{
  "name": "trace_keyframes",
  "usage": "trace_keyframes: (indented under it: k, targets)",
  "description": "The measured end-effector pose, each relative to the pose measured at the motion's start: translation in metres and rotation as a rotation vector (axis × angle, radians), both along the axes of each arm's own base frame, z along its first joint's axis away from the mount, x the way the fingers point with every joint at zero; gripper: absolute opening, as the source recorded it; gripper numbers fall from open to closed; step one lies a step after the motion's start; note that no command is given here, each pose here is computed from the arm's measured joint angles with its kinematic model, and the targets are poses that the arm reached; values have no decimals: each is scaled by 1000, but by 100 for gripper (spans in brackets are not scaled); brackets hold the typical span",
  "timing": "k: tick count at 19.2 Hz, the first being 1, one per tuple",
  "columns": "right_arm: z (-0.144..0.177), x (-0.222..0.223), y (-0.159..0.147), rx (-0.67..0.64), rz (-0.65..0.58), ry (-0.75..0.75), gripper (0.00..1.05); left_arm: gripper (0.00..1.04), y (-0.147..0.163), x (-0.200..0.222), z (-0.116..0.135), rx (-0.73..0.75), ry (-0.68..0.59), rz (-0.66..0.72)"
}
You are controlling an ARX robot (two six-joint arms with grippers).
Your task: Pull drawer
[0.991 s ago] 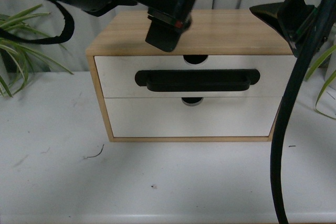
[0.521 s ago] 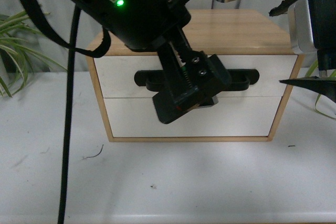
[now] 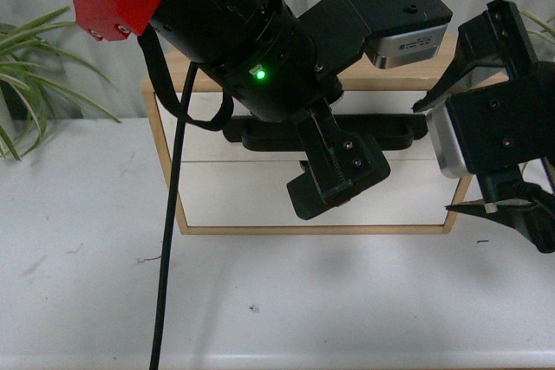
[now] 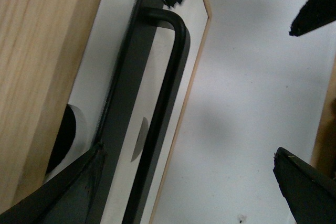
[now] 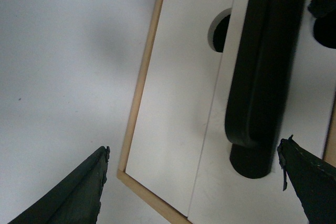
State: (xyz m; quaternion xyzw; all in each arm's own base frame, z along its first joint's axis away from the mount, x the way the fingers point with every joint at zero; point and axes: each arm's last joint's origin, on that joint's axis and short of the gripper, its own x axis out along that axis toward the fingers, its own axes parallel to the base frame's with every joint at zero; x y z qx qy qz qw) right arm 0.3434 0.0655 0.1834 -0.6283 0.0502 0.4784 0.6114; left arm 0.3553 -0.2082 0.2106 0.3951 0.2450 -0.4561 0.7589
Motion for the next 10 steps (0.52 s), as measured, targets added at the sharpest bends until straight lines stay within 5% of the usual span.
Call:
trace_keyframes:
  k: [10]
  targets:
    - [-29, 22, 25, -17, 52, 7, 98, 98, 4, 11, -19, -9, 37, 26]
